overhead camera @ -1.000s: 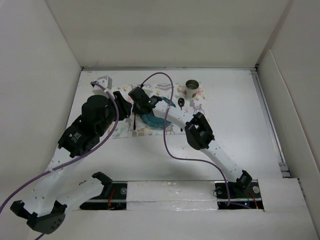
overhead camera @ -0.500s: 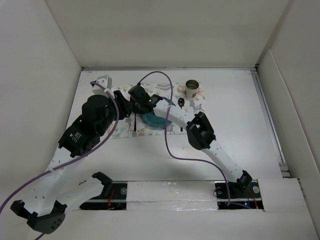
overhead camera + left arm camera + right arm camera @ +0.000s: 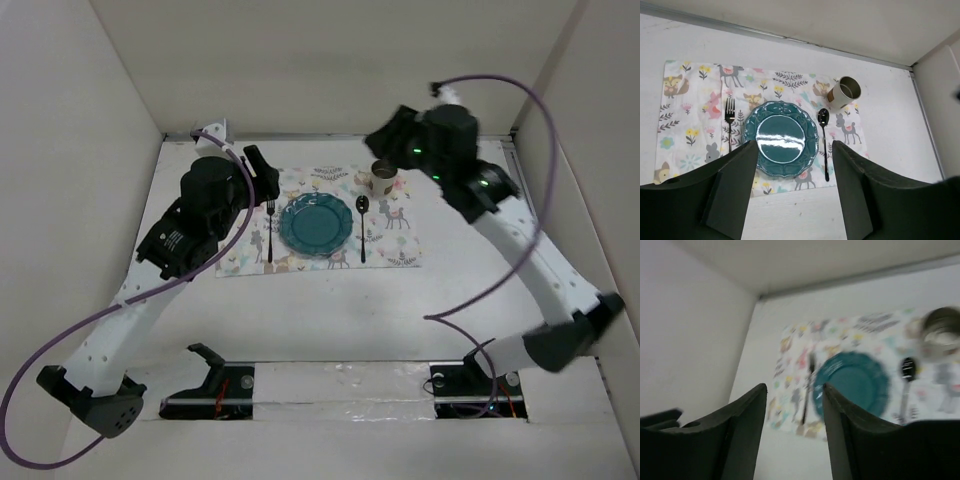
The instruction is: Set the dinner table for one person
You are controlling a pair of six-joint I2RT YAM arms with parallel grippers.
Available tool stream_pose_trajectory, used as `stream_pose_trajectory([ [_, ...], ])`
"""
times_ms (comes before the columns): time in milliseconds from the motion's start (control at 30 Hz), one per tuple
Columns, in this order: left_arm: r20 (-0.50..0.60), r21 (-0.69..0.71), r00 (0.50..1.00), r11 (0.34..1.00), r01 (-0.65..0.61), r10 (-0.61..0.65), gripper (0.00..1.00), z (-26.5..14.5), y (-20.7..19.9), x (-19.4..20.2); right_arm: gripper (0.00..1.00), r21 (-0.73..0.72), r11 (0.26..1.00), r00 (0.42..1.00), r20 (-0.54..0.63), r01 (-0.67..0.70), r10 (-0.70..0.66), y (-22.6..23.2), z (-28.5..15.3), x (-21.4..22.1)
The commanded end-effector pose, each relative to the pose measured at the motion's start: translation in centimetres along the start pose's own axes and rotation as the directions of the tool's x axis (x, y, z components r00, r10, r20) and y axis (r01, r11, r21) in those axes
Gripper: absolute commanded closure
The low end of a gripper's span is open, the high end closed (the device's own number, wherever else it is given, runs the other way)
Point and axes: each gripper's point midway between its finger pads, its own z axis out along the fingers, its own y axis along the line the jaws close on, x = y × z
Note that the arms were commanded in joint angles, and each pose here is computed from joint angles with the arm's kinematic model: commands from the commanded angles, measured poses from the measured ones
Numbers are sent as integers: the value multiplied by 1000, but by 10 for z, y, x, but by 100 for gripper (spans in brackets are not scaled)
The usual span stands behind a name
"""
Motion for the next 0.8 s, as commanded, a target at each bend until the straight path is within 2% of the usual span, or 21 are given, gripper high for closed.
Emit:
stream_pose_trajectory([
  [0,76,-21,997,1000,2,-1,42,1,-2,-26,48,272,962,998,64,-14,-4,-118,-46,-10],
  [33,69,-37,998,999,-2,4,41,2,1,-23,1,317,948,995,96,-27,-4,-140,-63,-16],
  [67,58,-52,998,999,-7,10,40,3,5,-19,0,318,948,989,146,-31,-17,-148,-93,-27],
  [100,50,-61,999,998,-8,11,40,3,7,-15,0,405,912,987,160,-64,-2,-191,-106,-24],
  [200,7,-86,1000,996,7,-6,38,4,17,5,0,454,884,978,208,-115,21,-222,-136,-21],
  [267,-16,-107,999,994,36,-38,37,5,24,21,0,507,845,972,229,-171,60,-247,-140,-6],
  [333,-37,-106,996,992,73,-77,37,8,28,38,0,480,852,968,227,-210,111,-257,-133,10],
  [400,-31,-100,995,991,87,-91,36,6,28,38,0,484,850,971,209,-209,119,-260,-128,14],
  [633,27,-70,986,984,164,-162,34,-2,27,31,0,489,851,977,180,-190,115,-248,-113,-5],
  [767,0,-93,986,982,163,-164,34,-1,29,38,0,483,858,980,162,-177,111,-246,-104,-8],
])
